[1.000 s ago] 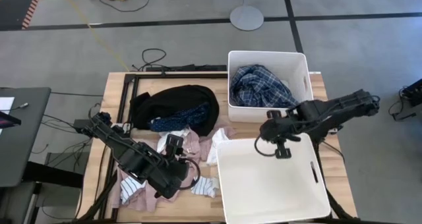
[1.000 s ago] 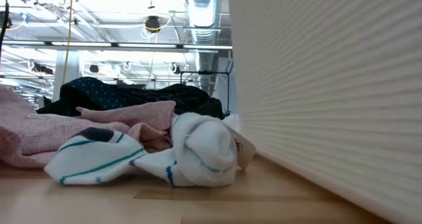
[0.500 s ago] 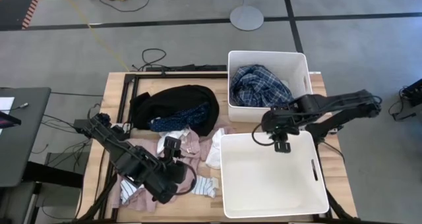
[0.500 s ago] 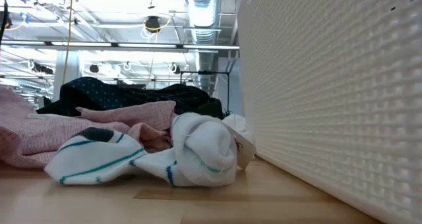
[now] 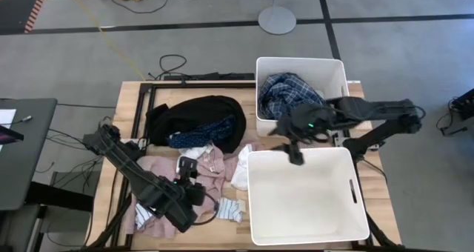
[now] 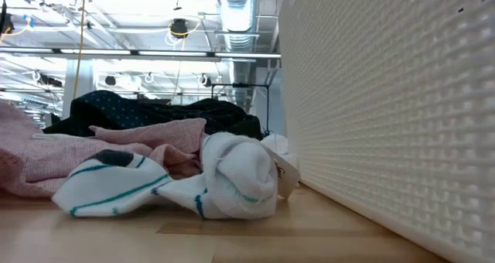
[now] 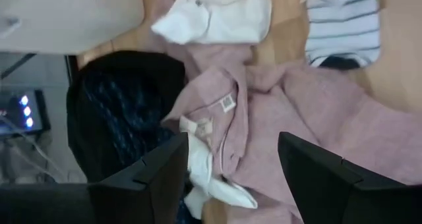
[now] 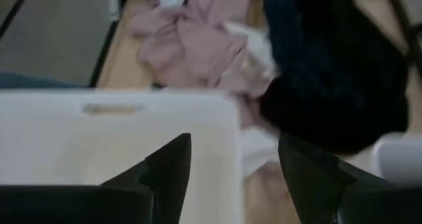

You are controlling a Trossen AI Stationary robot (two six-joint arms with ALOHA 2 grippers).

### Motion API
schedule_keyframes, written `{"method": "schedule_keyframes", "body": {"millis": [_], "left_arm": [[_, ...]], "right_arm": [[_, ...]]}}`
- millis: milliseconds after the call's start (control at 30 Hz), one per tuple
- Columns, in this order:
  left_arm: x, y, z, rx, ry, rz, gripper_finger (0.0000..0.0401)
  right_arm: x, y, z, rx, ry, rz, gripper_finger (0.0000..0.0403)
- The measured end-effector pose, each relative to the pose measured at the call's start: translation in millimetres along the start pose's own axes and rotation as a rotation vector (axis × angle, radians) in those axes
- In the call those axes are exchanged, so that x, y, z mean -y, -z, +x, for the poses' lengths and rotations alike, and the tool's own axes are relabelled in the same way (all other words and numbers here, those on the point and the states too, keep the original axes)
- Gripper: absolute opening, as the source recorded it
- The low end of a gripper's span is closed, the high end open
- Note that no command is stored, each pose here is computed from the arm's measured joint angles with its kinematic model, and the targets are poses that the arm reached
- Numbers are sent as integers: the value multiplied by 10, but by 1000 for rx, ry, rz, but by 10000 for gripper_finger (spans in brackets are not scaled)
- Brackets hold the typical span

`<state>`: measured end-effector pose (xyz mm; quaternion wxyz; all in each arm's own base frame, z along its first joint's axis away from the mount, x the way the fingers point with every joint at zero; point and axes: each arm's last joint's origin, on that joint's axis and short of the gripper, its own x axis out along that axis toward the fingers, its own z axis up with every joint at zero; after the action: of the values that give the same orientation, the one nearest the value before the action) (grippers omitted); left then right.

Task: Sort clothes
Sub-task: Put the white sock into the bottom white laundry bin

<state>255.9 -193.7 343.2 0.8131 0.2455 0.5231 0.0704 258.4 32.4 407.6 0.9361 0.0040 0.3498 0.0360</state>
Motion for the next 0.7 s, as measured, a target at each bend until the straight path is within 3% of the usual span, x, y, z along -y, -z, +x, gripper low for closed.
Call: {"method": "schedule_keyframes", "body": {"millis": [100, 300, 433, 700], "left_arm": [[57, 150, 83, 50, 21, -67, 228], [126, 441, 272, 161, 79, -178, 228], [205, 605, 464, 164, 109, -210, 228], [382, 742, 738, 186, 164, -215, 228]], "right_arm": [[112, -173, 156, -17, 18, -30, 235], [377, -361, 499, -101, -59, -29, 225], [564, -350, 758, -188, -55, -4, 223], [735, -294, 1359, -276, -157, 33, 223]]}}
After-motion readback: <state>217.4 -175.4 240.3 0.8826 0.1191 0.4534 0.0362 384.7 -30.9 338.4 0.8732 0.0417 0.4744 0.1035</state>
